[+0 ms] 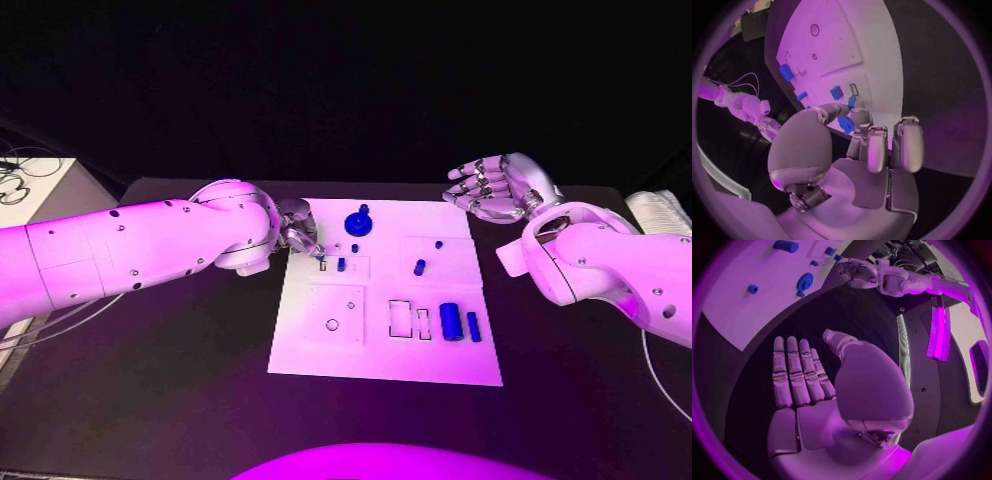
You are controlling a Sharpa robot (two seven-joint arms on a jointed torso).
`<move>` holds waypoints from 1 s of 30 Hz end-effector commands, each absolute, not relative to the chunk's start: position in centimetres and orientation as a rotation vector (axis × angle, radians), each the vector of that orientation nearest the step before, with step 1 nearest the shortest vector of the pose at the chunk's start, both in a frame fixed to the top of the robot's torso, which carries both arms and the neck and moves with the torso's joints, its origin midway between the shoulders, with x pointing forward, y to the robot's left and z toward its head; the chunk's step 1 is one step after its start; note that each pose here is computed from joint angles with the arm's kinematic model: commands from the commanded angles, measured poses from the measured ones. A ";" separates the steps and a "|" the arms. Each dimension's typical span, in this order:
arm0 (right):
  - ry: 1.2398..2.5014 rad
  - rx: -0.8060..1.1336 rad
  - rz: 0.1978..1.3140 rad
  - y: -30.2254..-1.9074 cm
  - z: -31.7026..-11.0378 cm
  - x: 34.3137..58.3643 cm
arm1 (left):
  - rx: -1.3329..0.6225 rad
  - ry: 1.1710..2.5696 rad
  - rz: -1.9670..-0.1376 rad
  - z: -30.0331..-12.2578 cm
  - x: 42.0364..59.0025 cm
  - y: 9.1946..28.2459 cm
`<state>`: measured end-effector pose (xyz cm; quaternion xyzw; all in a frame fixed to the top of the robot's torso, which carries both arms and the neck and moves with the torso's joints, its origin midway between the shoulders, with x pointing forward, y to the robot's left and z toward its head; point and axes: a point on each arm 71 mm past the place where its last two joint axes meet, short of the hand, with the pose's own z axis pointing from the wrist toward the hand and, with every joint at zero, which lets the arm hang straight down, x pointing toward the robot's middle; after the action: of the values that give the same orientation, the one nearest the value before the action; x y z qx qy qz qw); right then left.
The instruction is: Assemble the parts on the task board
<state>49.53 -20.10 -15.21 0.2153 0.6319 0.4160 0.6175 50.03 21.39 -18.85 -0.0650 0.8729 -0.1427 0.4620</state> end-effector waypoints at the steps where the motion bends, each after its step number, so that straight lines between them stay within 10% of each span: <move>1: 1.460 0.482 0.966 -20.0 -15.2 49.5 | -0.146 2.137 -0.349 -18.9 49.9 21.2; 30: 1.462 0.481 0.967 -20.0 -15.3 49.5 | -0.126 2.173 -0.350 -20.0 49.2 20.9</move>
<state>49.52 -20.13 -15.26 0.2156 0.6323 0.4156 0.6172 49.36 21.11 -19.92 -0.0583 0.8774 -0.1418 0.4545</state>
